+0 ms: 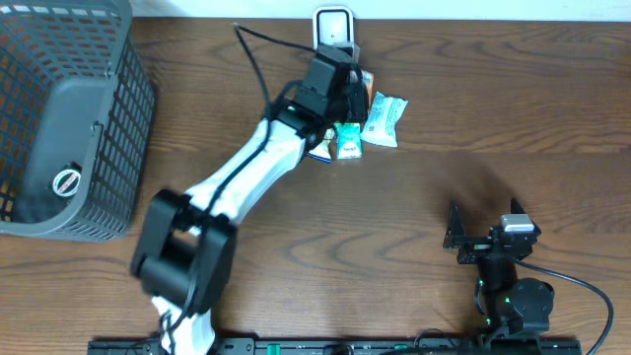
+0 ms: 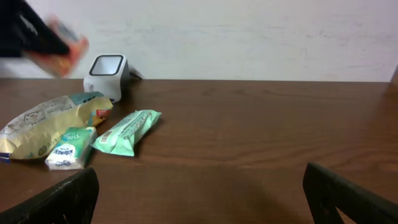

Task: Scan the item barcode
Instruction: 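Carry the orange-striped pack with the left gripper to the scanner and release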

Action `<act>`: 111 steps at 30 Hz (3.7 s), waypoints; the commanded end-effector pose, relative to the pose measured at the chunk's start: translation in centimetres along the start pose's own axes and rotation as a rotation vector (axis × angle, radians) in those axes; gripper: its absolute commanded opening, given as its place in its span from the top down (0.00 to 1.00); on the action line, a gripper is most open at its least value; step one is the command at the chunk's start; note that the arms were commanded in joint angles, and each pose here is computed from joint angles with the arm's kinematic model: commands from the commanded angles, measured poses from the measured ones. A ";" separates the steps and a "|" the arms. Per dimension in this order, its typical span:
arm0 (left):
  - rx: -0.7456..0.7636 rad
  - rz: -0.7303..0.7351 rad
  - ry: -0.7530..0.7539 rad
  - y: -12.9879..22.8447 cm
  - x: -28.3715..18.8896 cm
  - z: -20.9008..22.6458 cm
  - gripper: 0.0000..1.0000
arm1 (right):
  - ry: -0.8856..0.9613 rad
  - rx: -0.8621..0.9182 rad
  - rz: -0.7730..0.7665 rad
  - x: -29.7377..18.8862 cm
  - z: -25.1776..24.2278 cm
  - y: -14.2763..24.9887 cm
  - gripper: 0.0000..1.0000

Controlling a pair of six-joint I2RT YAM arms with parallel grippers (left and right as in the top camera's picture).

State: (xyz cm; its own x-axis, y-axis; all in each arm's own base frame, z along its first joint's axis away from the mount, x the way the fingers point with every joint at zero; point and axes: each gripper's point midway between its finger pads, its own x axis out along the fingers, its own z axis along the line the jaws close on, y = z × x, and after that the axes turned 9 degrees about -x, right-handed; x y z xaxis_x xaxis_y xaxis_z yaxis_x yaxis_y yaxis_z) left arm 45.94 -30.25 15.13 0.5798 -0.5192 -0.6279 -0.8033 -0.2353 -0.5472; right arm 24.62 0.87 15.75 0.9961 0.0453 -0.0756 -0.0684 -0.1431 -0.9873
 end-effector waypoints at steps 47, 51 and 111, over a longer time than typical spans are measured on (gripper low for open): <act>-0.058 0.473 -0.065 15.2 3.5 0.5 0.68 | 0.014 0.000 0.002 0.0 -0.3 0.2 0.01; -0.082 0.395 -0.127 14.3 4.1 0.9 0.70 | 0.014 0.000 0.002 0.0 -0.3 0.2 0.01; 0.084 0.187 0.293 6.7 2.0 -7.9 0.44 | 0.014 0.000 0.002 0.0 -0.3 0.1 0.01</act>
State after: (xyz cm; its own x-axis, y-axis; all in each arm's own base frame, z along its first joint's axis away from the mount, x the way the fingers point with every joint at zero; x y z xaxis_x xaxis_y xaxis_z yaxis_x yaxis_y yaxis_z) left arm 38.55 -41.17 7.84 0.2648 -0.7249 -0.6359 -0.9225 0.0016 -0.3860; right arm 24.61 0.87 15.74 0.9961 0.0453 -0.0760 -0.0688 -0.1435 -0.9873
